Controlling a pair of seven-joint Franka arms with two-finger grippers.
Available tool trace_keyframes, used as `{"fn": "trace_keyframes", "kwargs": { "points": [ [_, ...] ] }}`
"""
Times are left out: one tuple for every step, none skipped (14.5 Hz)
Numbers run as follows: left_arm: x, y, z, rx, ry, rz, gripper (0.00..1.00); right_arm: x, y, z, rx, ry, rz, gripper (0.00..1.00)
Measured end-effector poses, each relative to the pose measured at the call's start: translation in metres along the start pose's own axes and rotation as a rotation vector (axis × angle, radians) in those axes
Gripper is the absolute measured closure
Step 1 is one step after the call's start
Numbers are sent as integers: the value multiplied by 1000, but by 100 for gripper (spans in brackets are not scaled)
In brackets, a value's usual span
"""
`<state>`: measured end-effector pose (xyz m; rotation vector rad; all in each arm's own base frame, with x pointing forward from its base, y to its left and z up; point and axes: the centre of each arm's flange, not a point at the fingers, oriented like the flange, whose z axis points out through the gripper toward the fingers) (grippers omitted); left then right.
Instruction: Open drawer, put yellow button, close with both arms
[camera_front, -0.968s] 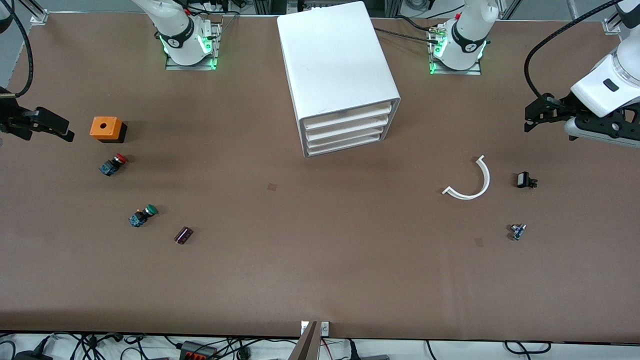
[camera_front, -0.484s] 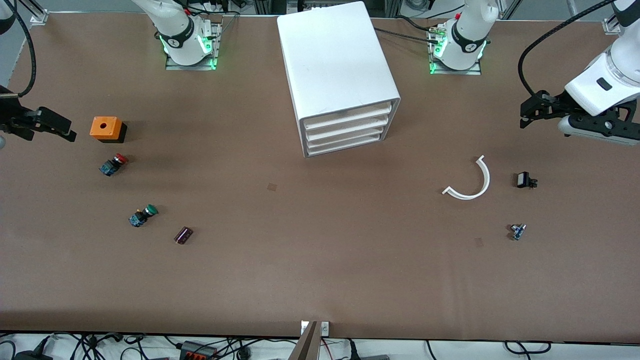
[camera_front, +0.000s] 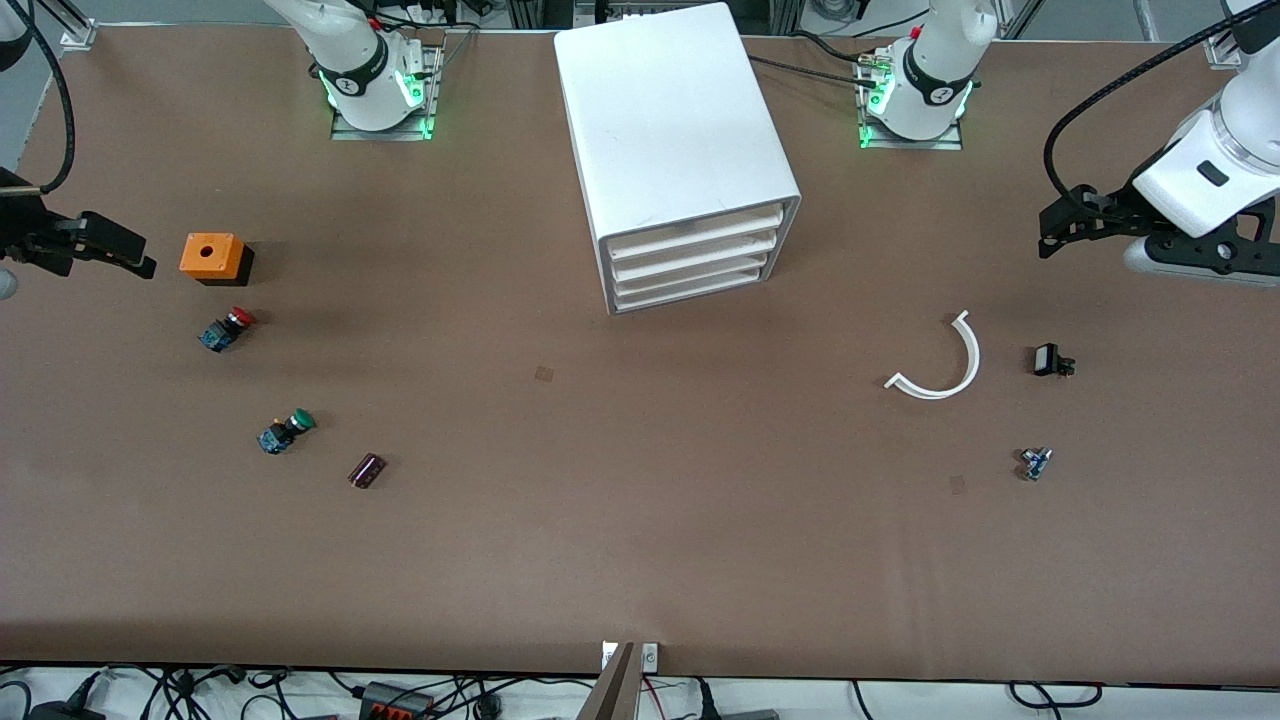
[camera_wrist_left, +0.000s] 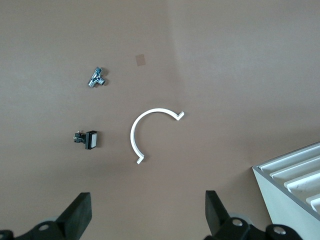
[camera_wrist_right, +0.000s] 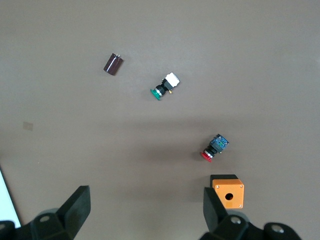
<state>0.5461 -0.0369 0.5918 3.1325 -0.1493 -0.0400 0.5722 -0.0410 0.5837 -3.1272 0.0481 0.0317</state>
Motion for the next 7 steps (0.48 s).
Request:
{"fn": "trace_keyframes", "kwargs": {
  "points": [
    [0, -1, -1, 0, 3, -3, 0, 0, 0, 0, 0, 0, 0, 0],
    [0, -2, -3, 0, 7, -5, 0, 0, 0, 0, 0, -1, 0, 0],
    [0, -2, -5, 0, 10, -4, 0, 0, 0, 0, 0, -1, 0, 0],
    [0, -2, -6, -1, 12, -4, 0, 0, 0, 0, 0, -1, 0, 0],
    [1, -2, -6, -1, 13, -4, 0, 0, 0, 0, 0, -1, 0, 0],
    [1, -2, -6, -1, 13, -4, 0, 0, 0, 0, 0, -1, 0, 0],
    [1, -2, -6, -1, 13, -4, 0, 0, 0, 0, 0, -1, 0, 0]
  ]
}}
